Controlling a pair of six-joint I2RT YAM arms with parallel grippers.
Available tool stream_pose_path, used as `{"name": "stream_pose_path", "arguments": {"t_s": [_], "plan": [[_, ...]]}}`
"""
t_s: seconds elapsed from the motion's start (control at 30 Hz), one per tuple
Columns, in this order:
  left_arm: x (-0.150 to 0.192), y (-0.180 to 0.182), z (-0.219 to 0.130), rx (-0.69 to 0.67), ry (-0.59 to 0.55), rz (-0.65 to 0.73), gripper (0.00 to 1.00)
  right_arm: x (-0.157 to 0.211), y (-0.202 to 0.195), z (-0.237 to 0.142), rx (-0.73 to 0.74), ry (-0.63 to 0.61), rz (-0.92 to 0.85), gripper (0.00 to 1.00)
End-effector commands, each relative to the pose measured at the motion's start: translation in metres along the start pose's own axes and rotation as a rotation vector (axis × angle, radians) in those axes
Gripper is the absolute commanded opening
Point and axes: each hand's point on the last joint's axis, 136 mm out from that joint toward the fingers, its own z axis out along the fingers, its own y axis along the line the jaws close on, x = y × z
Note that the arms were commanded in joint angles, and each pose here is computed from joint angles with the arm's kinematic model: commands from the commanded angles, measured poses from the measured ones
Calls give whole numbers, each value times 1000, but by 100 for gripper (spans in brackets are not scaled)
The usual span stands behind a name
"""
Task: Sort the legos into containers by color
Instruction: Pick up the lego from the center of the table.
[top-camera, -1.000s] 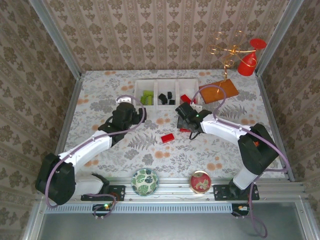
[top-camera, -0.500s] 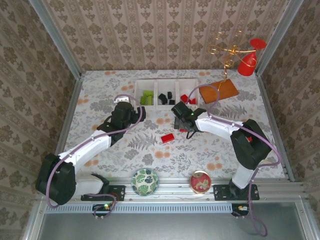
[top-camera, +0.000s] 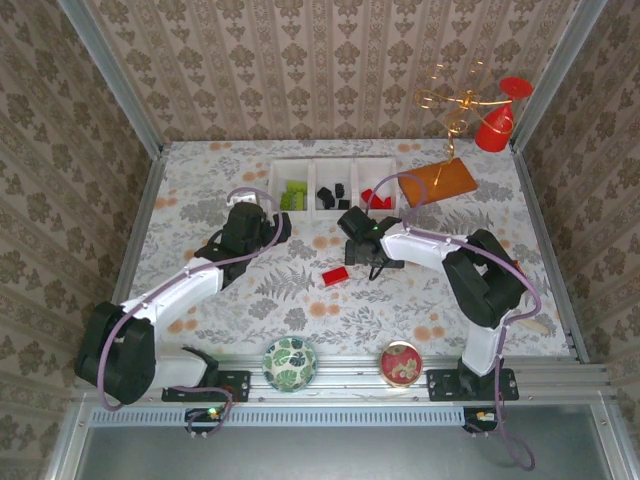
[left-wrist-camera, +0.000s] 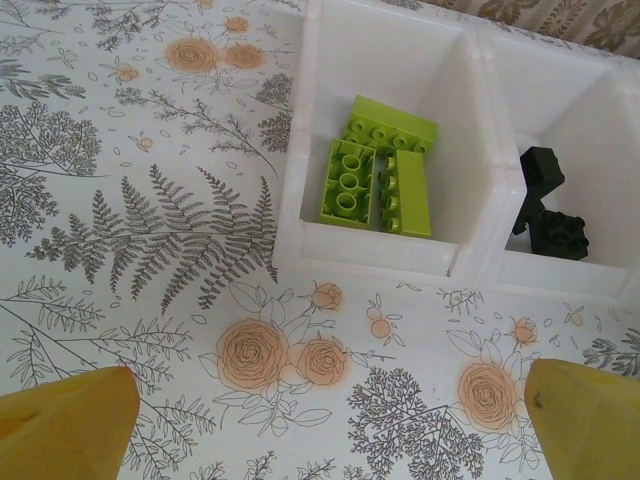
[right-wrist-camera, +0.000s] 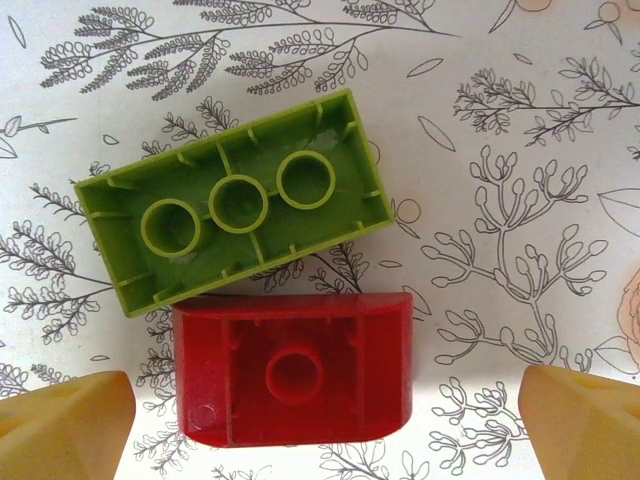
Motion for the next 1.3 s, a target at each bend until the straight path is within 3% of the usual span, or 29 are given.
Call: {"name": "stream_pose_path", "arguments": {"t_s": [0.0,0.47,1.27], "plan": [[-1,-1,3,13,6,-38,100,2,1,3,17,22,-28,100],[3,1,5,16,20,-51,100,6,-15,17,55,45,-4,100],[5,-3,10,34,35,-64,100,14,-57,-3,69,41,60,97]]}}
